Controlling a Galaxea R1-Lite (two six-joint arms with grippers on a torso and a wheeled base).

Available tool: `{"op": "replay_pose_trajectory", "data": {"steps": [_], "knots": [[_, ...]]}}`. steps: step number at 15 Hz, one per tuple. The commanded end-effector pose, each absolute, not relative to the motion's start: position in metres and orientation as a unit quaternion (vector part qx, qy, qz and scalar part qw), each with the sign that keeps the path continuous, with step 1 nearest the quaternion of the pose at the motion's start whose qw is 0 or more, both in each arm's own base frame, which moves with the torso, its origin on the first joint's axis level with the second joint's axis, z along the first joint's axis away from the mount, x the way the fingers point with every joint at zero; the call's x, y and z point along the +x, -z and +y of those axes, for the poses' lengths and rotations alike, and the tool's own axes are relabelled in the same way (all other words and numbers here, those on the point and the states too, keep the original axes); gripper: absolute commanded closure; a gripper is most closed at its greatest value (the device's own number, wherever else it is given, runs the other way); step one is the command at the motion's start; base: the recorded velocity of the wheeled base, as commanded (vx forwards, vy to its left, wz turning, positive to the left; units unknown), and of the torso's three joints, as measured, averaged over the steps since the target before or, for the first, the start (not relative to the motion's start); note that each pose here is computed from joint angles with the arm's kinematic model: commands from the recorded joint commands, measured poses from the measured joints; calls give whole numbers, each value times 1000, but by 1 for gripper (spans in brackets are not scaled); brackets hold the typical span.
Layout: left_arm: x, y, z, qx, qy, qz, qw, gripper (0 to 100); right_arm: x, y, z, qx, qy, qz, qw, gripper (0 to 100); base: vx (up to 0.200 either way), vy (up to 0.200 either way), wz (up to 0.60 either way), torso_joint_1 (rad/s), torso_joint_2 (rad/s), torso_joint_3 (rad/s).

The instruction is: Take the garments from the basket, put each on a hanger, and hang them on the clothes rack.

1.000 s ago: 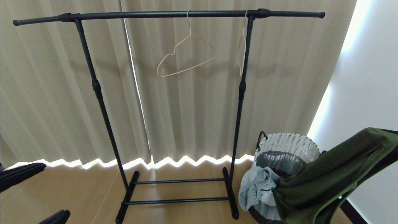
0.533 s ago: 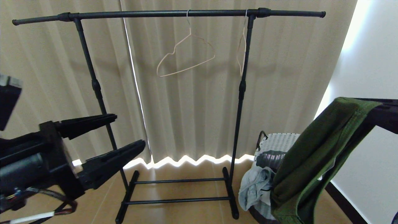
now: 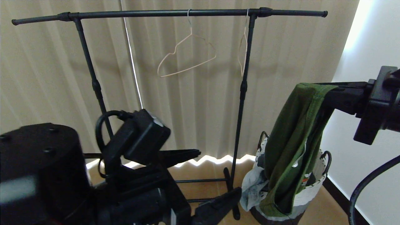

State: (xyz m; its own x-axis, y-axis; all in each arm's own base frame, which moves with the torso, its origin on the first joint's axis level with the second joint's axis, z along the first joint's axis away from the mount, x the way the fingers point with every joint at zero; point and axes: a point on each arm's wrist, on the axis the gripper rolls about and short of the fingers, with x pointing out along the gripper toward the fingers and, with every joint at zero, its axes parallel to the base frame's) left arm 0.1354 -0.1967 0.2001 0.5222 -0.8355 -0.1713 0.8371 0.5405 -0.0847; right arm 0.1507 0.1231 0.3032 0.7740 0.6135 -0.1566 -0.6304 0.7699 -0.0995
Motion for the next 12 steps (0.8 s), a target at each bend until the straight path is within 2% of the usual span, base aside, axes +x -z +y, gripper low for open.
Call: {"op": "replay_pose_trajectory", "data": {"steps": [1, 5, 9, 12], "knots": [[137, -181, -228, 17, 495, 133, 858, 0, 159, -298, 136, -79, -341, 69, 934, 100, 0, 0, 0, 0, 0, 0], [139, -180, -247, -34, 500, 152, 852, 0, 170, -300, 151, -81, -352, 71, 930, 100, 0, 0, 0, 0, 0, 0], [163, -166, -262, -56, 455, 169, 873, 0, 169, -303, 158, -81, -362, 67, 926, 100, 0, 0, 0, 0, 0, 0], [188, -144, -272, -47, 424, 194, 883, 0, 166, -305, 156, -80, -362, 63, 927, 100, 0, 0, 0, 0, 0, 0]]}}
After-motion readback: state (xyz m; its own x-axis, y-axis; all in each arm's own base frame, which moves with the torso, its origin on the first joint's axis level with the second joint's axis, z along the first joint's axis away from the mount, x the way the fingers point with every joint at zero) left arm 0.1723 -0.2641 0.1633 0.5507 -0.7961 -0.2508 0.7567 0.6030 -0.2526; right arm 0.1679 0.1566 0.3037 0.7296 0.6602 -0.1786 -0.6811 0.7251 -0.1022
